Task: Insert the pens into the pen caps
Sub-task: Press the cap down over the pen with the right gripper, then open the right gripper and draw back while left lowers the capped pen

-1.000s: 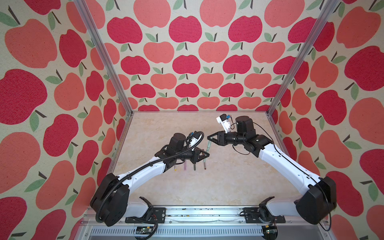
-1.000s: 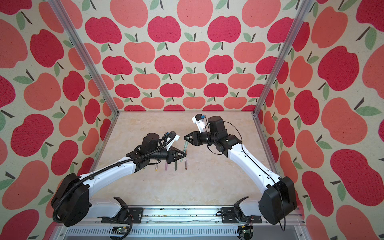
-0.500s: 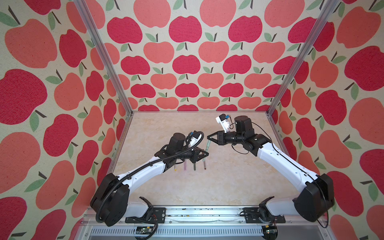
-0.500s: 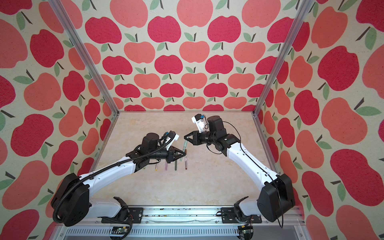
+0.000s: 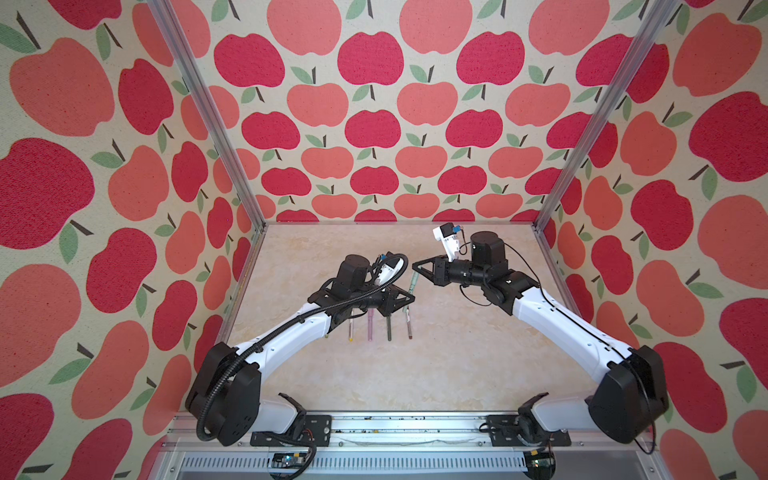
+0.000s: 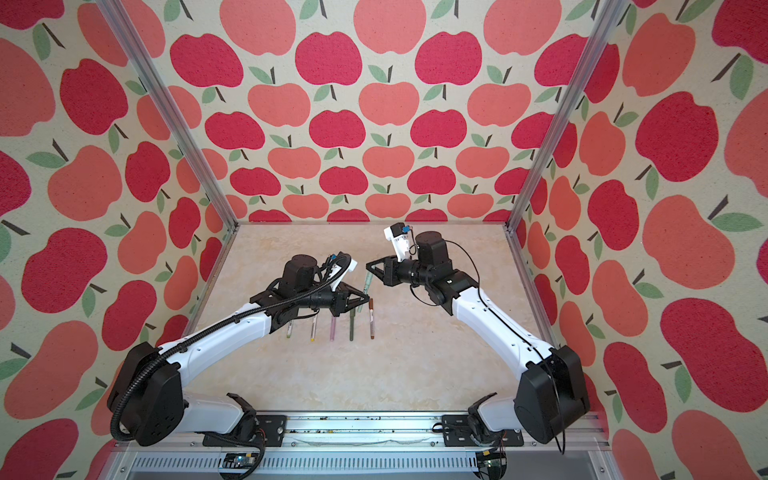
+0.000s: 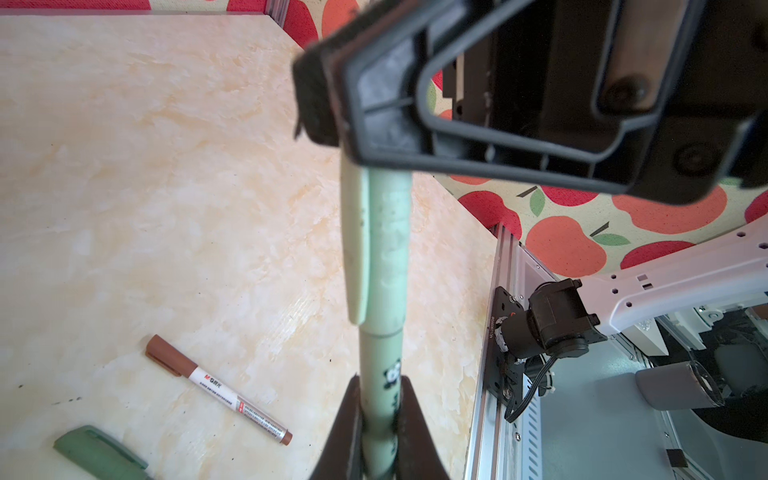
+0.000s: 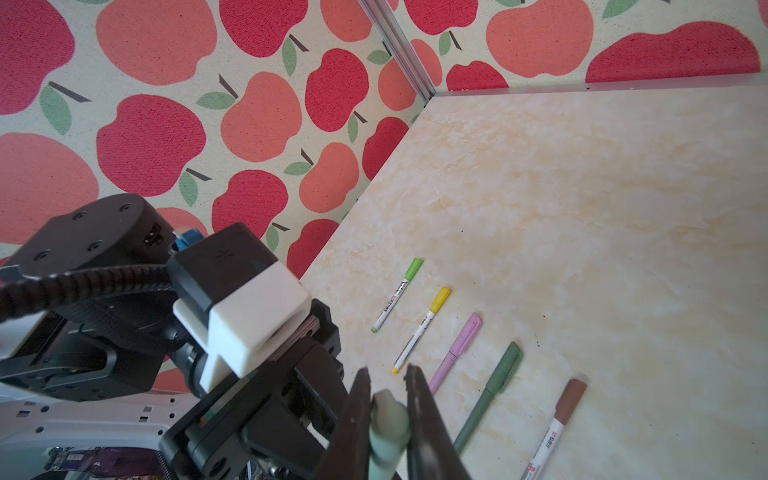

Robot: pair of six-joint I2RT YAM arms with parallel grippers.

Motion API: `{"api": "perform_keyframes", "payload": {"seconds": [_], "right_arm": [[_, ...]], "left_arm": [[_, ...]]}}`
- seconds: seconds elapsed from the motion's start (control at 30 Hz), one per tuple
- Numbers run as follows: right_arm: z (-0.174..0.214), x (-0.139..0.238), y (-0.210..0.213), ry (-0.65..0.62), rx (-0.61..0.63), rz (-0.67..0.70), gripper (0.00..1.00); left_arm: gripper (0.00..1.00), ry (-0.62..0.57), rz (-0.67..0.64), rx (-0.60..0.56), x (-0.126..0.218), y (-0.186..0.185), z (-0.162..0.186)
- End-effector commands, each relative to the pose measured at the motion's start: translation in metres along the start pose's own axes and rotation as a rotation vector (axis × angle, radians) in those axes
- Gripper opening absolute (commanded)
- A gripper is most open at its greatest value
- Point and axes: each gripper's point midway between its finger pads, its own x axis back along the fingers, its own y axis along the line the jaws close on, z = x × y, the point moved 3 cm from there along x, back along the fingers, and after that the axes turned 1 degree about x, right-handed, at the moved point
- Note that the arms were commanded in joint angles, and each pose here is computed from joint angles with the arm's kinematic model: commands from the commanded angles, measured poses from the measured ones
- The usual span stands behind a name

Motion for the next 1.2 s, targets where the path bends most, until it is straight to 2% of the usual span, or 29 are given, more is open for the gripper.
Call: {"api": "perform_keyframes", "payload": {"seconds": [0.0, 0.17, 0.37, 0.5, 0.6, 0.73, 0.83, 0.9, 1.17], "right_arm": [[0.106, -0.017, -0.017, 0.345, -0.194, 0.032, 0.02], [0.111, -0.018, -0.019, 0.351, -0.197, 0.042, 0.01], [0.092, -0.015, -0.014, 0.324, -0.143, 0.052, 0.02], [0.074, -0.011, -0.015, 0.280, -0.127, 0.066, 0.09], [0.041, -0.001, -0.018, 0.172, -0.131, 0.088, 0.23], [-0.019, 0.033, -0.018, -0.067, -0.121, 0.130, 0.41], [-0.049, 0.060, -0.010, -0.201, -0.079, 0.153, 0.45], [-0.058, 0.073, -0.005, -0.244, -0.055, 0.166, 0.47], [-0.048, 0.104, -0.020, -0.336, -0.065, 0.323, 0.50]], "left_arm": [[0.00, -0.389, 0.053, -0.348, 0.040, -0.045, -0.121], [0.00, -0.417, 0.035, -0.345, 0.043, -0.039, -0.131], [0.00, -0.411, 0.023, -0.280, 0.036, -0.027, -0.122], [0.00, -0.402, -0.002, -0.220, 0.033, -0.018, -0.113], [0.00, -0.363, -0.039, -0.132, 0.022, -0.007, -0.094], [0.00, -0.281, -0.118, 0.004, 0.000, 0.007, -0.057], [0.00, -0.222, -0.168, 0.117, -0.016, 0.016, -0.030], [0.00, -0.183, -0.206, 0.185, -0.026, 0.021, -0.015], [0.00, 0.032, -0.424, 0.460, -0.064, 0.045, 0.026]]}}
